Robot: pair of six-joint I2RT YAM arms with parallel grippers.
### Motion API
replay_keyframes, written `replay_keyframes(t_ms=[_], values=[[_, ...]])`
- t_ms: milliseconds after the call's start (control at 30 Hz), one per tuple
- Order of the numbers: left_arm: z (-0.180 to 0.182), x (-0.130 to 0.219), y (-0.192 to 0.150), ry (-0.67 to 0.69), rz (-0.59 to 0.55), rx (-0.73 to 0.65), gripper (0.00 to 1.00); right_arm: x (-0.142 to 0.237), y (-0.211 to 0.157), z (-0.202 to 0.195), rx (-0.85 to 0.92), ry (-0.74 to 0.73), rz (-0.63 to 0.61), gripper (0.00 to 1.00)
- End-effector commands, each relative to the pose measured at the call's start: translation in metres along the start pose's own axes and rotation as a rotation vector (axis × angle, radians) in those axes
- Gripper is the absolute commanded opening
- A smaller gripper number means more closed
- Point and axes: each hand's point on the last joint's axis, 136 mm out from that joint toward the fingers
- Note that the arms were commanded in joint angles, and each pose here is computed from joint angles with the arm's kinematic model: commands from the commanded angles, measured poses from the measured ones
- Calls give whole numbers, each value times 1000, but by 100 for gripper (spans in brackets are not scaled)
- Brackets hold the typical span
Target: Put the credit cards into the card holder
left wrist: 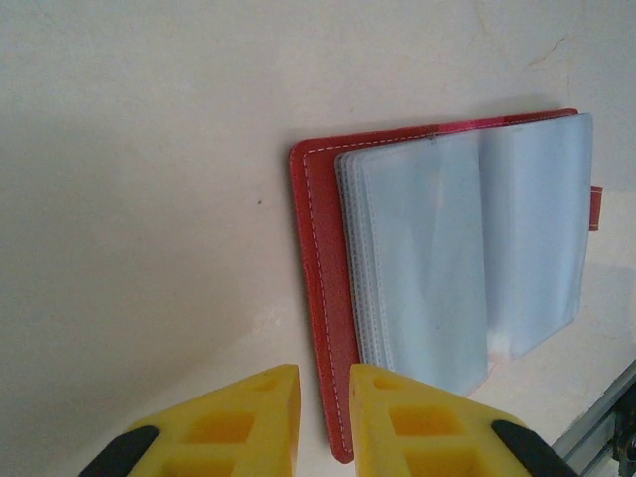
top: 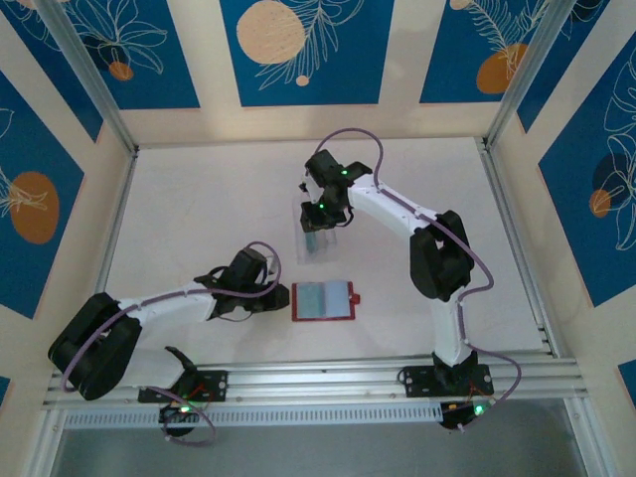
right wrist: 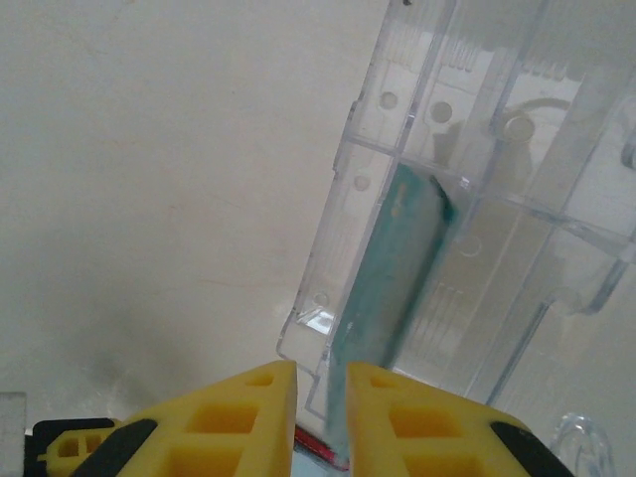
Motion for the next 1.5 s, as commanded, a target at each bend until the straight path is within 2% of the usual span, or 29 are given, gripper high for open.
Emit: replay_keyframes(t_ms=[0,167,533,900,1233,1467], values=[[4,-1,-2,-7,10,-9,20,21,6,12,15,48,-34,22],[5,-2,-3,-6,10,-9,20,18,6,7,11,25,-28,21],[12,-6,-9,1,14,4,20,3,8,-13,35,-179,-17,36],[16,-6,-12,-2,12,10,20,-10,6,-18,67,-305,6,40],[17,-5,-13,-8,11,8,20,-24,-2,-22,72,-349,38,42],[18,-4,-13,-10,8,9,19,-30,-4,-14,69,-306,54,42]])
Point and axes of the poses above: each hand's point on the last joint's axis, 136 mm out from that joint toward the fingers, its own x axis back along the fingers, its own z axis along the line the jaws close on, y = z × x, and after that the axes turned 2 degrees about -x, right-handed
